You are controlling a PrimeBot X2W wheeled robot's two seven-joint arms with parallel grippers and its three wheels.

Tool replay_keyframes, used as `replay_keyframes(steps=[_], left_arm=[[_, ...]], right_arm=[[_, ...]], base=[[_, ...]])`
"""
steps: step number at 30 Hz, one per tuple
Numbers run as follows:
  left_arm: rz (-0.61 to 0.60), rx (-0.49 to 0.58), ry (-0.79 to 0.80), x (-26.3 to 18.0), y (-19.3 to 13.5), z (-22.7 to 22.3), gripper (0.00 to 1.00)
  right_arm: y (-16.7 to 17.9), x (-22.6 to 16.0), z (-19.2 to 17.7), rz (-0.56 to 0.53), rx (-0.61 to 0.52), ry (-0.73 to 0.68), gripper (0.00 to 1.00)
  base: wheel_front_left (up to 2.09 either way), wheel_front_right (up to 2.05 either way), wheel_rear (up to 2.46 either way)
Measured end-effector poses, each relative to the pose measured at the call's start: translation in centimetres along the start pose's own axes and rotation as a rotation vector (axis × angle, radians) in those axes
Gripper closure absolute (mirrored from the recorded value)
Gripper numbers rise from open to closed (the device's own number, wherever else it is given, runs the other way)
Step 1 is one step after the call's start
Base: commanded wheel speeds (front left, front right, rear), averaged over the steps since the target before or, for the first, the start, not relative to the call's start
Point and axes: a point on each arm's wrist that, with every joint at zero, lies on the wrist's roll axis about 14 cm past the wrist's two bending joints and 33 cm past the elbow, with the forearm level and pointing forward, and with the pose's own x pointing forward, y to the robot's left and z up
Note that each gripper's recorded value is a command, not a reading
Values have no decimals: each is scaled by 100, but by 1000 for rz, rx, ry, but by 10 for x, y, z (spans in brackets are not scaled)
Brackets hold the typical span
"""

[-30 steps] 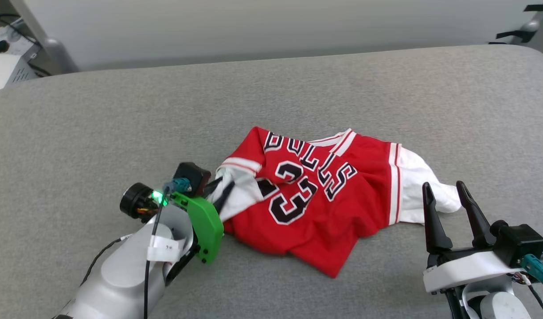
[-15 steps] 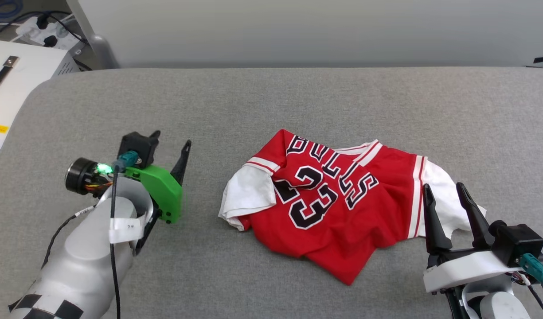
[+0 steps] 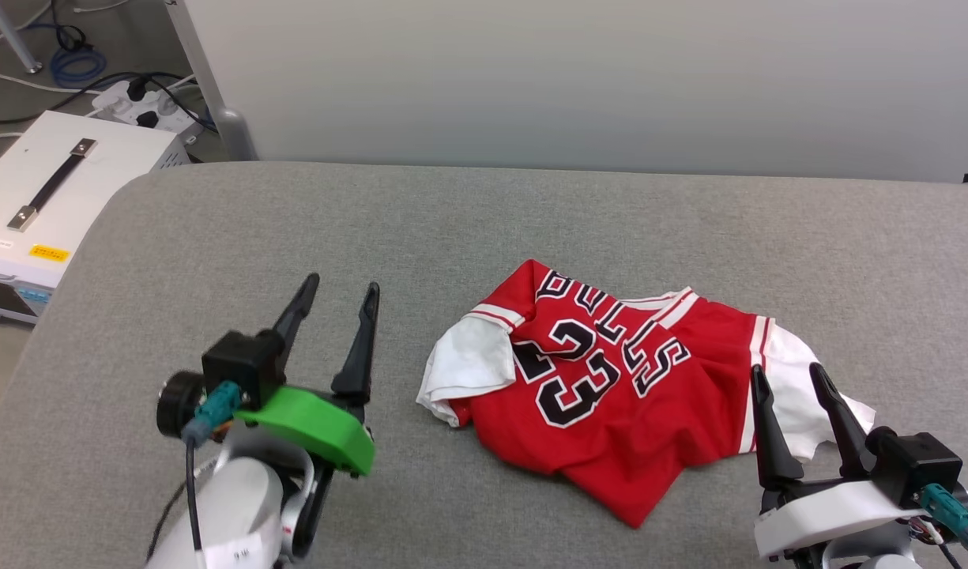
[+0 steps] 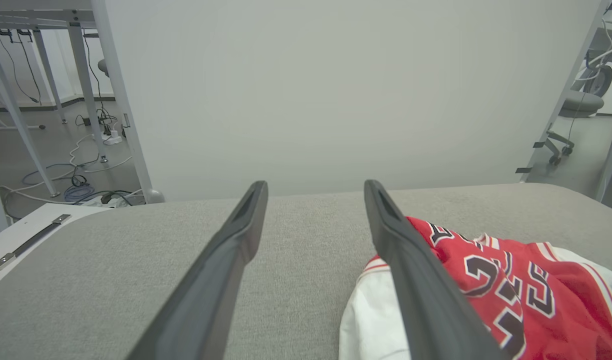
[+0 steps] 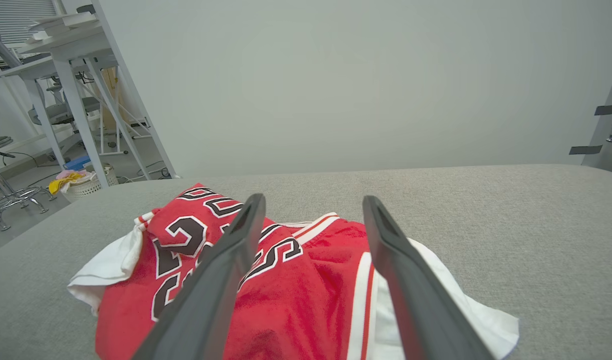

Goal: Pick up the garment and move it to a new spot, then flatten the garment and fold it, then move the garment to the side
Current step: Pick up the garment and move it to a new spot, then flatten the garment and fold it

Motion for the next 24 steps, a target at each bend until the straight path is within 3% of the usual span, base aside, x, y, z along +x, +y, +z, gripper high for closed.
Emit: replay_keyframes(steps=[10,19,24], left_arm=[[61,-101,13,-45,-21,-20,0],[82,-78,-11,-48,-14,-15,0],[95,-77,2,-48,-10,-20,0]], right_arm=[[10,-6,-2,32,-2,9,0],[15,-6,-6,55,-13,23,0],[30,-4,-23,150,-67,117,0]], base=[[0,0,0],[0,0,0],[0,0,0]])
